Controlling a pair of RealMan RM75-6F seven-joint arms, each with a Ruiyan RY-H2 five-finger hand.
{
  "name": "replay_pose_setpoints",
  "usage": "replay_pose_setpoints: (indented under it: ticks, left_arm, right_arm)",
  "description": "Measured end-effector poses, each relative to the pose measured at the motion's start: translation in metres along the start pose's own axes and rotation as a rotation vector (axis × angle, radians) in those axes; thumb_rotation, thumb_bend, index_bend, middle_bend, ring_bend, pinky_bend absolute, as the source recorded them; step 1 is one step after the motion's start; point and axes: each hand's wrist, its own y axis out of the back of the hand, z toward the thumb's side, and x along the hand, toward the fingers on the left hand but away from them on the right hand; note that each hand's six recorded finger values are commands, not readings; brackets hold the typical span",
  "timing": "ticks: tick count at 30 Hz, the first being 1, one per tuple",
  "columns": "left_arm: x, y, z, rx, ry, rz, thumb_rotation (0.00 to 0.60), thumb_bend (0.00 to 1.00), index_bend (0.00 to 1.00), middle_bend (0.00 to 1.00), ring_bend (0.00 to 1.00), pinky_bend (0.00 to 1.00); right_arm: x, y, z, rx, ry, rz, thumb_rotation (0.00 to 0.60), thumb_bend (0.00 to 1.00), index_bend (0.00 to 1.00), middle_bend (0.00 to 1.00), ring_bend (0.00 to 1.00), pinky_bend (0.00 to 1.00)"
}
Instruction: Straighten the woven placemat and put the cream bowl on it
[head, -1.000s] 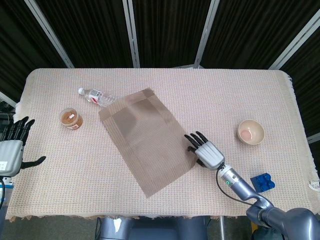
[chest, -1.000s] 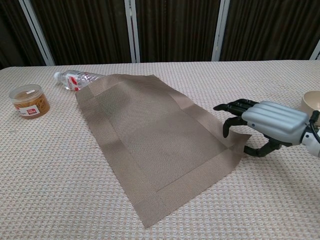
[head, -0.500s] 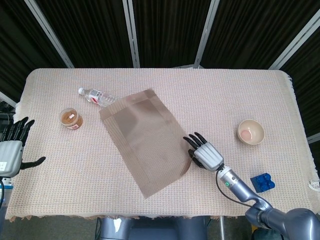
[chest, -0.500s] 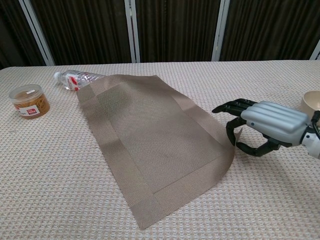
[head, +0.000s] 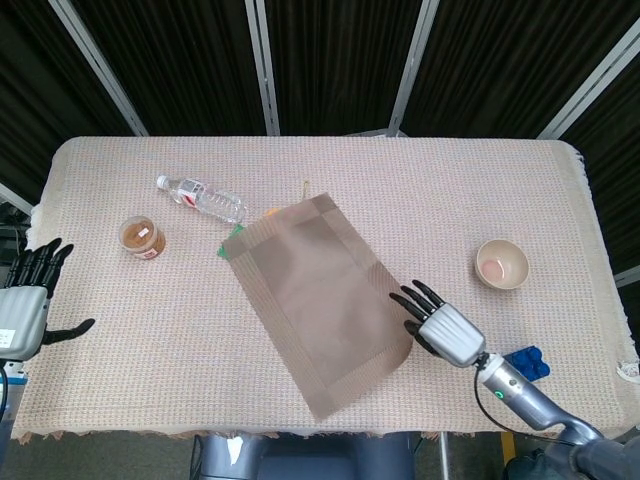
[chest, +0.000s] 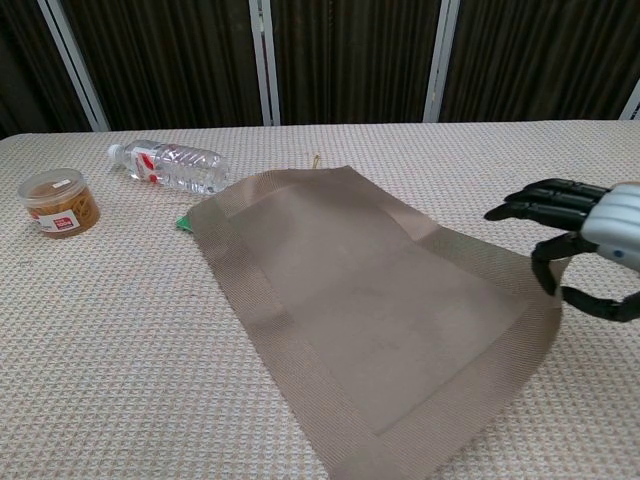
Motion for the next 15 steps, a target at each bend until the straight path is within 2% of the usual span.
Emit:
replay_pose_setpoints:
  ticks: [6, 10, 15]
  left_arm:
    - [-0.002, 0.0, 0.0, -0.001, -0.003, -0.001, 0.6, 0.0, 0.0, 0.0, 0.0, 0.0]
    - [-0.001, -0.001, 0.0, 0.003, -0.003, -0.006, 0.6, 0.0, 0.0, 0.0, 0.0, 0.0]
    - [0.001, -0.003, -0.003, 0.012, 0.005, -0.009, 0.6, 0.0, 0.0, 0.0, 0.0, 0.0]
  right_arm:
    - [0.034, 0.016, -0.034, 0.219, 0.024, 0.054, 0.6, 0.47, 0.64, 0.06, 0.0, 0.0]
    - [0.028, 0.022, -0.055, 0.337, 0.033, 0.076, 0.6, 0.47, 0.64, 0.06, 0.0, 0.0]
    - [0.005, 0.031, -0.08, 0.478, 0.046, 0.09, 0.6, 0.46, 0.64, 0.06, 0.0, 0.0]
